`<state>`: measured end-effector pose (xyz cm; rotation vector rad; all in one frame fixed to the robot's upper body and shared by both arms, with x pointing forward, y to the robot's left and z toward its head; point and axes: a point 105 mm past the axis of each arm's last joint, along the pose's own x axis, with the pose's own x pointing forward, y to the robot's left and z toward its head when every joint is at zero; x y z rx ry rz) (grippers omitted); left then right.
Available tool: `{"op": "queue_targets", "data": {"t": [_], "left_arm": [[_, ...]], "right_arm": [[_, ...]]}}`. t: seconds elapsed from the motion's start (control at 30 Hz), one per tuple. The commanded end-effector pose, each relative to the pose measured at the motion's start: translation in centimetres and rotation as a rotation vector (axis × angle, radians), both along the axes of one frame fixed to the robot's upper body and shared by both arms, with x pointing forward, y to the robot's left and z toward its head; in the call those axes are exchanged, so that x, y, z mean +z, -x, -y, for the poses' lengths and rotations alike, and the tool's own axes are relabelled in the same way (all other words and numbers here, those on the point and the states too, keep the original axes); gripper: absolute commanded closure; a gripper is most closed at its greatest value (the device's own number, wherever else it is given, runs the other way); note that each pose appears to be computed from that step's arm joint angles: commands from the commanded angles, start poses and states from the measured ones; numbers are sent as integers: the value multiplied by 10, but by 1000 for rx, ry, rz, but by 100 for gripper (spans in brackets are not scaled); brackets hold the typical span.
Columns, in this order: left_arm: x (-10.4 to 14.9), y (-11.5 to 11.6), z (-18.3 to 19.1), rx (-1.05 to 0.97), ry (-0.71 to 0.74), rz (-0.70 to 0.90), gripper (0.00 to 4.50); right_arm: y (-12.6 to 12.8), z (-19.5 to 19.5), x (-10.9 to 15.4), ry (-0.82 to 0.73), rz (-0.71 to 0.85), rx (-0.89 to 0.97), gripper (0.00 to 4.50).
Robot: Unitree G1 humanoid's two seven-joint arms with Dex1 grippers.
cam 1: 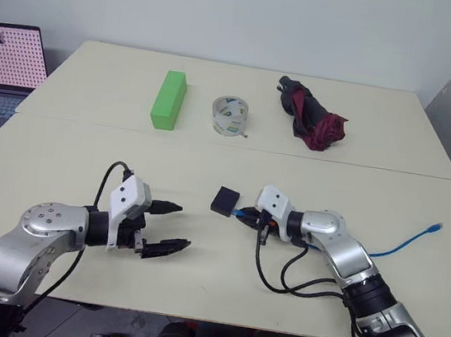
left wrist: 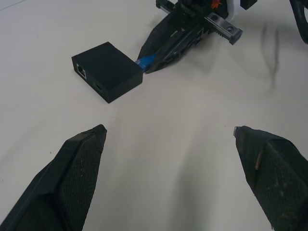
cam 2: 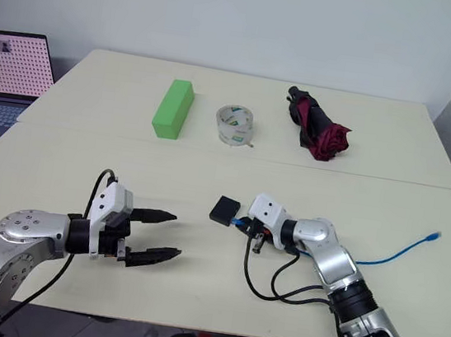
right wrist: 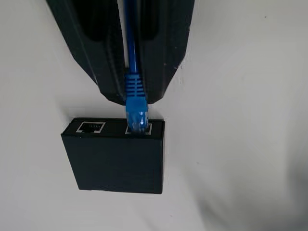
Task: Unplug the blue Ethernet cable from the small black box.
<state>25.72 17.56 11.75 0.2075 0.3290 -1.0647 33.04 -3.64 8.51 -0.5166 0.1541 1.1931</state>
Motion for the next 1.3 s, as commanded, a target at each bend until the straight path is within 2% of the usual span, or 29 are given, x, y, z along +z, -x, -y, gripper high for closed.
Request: {"op": "queue_targets", "data": {"t": [0.03,0.17,0.27,0.37,0.47,0.8,0.9,1.0,1.3], "left_arm": [[1,-5,4,11,49,-16,0],[5,-14,9,44,126,-44,0],[20,-28,18,71,288,-106,0],[25,-33,28,52,350,-156,0],[31,-34,38,19,406,-195,0],[40,-32,54,-66,511,-264,0],[43,-34,52,-64,538,-266,49],[42,-32,53,-74,534,-268,123],[40,-32,53,-75,522,-266,303]], "right_arm": [[2,4,25,25,194,64,436],[8,10,37,75,354,129,436],[15,12,55,172,645,244,436],[23,11,62,208,800,332,437],[30,7,67,201,875,371,437],[39,2,79,157,952,391,437],[37,4,81,156,962,384,437],[37,4,82,152,966,382,437],[38,1,84,134,990,381,437]]}}
